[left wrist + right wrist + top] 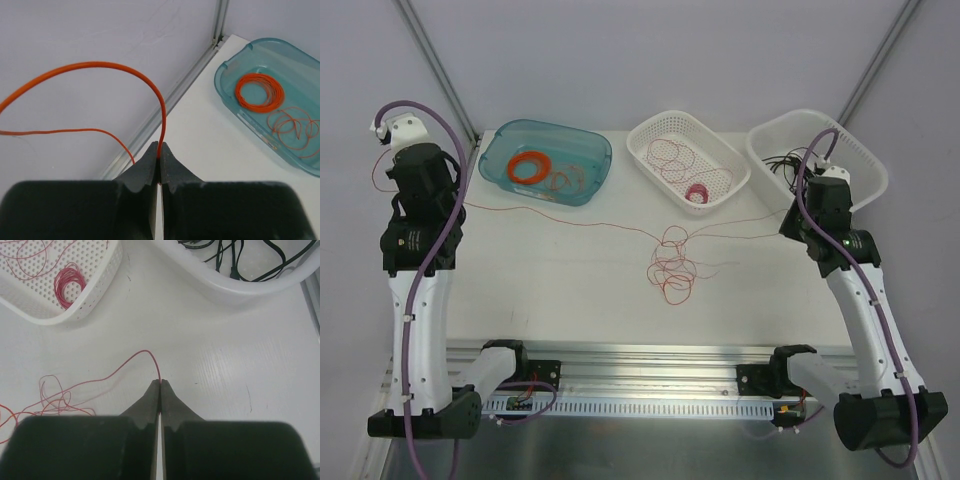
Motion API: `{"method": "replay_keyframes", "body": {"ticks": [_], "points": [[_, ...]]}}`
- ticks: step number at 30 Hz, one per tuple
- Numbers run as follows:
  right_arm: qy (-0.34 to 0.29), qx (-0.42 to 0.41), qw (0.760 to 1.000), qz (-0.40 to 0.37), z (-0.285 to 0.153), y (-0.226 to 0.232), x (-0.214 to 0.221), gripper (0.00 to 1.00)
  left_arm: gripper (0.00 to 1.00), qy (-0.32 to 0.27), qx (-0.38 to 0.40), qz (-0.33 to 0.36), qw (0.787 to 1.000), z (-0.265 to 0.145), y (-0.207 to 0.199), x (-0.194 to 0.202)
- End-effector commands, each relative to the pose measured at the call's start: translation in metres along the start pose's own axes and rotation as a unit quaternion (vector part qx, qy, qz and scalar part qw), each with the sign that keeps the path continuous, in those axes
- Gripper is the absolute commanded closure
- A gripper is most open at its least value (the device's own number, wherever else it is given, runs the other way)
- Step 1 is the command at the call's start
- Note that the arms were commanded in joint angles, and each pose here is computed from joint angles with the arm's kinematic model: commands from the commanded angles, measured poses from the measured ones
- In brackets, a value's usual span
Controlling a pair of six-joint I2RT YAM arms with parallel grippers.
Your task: Untangle the cables
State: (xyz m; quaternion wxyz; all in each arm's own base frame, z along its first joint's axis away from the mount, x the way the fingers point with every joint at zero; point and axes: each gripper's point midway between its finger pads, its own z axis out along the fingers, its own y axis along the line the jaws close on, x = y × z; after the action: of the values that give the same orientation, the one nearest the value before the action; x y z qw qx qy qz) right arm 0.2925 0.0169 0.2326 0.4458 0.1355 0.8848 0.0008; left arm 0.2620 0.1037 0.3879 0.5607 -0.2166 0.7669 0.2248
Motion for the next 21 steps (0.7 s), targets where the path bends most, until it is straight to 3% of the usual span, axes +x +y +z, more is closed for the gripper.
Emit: {"method": "replay_keyframes", "body": {"ticks": [1,7,9,13,17,21], "points": [[0.0,-0.039,0.999,0.013,-0.02,0.006,-0.008,0.99,1.0,-0.008,-0.047,0.019,0.999,-0.003,0.021,-0.01],[-0.015,-0.026,0.999,0.03,-0.03,-0.006,-0.02,0.99,1.0,0.007,-0.066,0.041,0.997,0.003,0.026,0.0],[-0.026,-0.028,0.999,0.034,-0.034,-0.008,-0.026,0.99,1.0,0.018,-0.019,0.039,0.999,0.007,0.008,0.01],[0.017,-0.12,0.992,0.03,-0.029,0.025,-0.007,0.99,1.0,0.076,0.089,-0.004,0.993,0.011,-0.04,0.058],[0.074,-0.168,0.983,0.016,-0.015,0.05,0.035,0.99,1.0,0.167,0.195,-0.009,0.967,0.01,-0.087,0.126],[0.137,-0.171,0.976,-0.008,0.003,0.062,0.083,0.98,1.0,0.246,0.293,-0.025,0.924,-0.007,-0.124,0.189]]}}
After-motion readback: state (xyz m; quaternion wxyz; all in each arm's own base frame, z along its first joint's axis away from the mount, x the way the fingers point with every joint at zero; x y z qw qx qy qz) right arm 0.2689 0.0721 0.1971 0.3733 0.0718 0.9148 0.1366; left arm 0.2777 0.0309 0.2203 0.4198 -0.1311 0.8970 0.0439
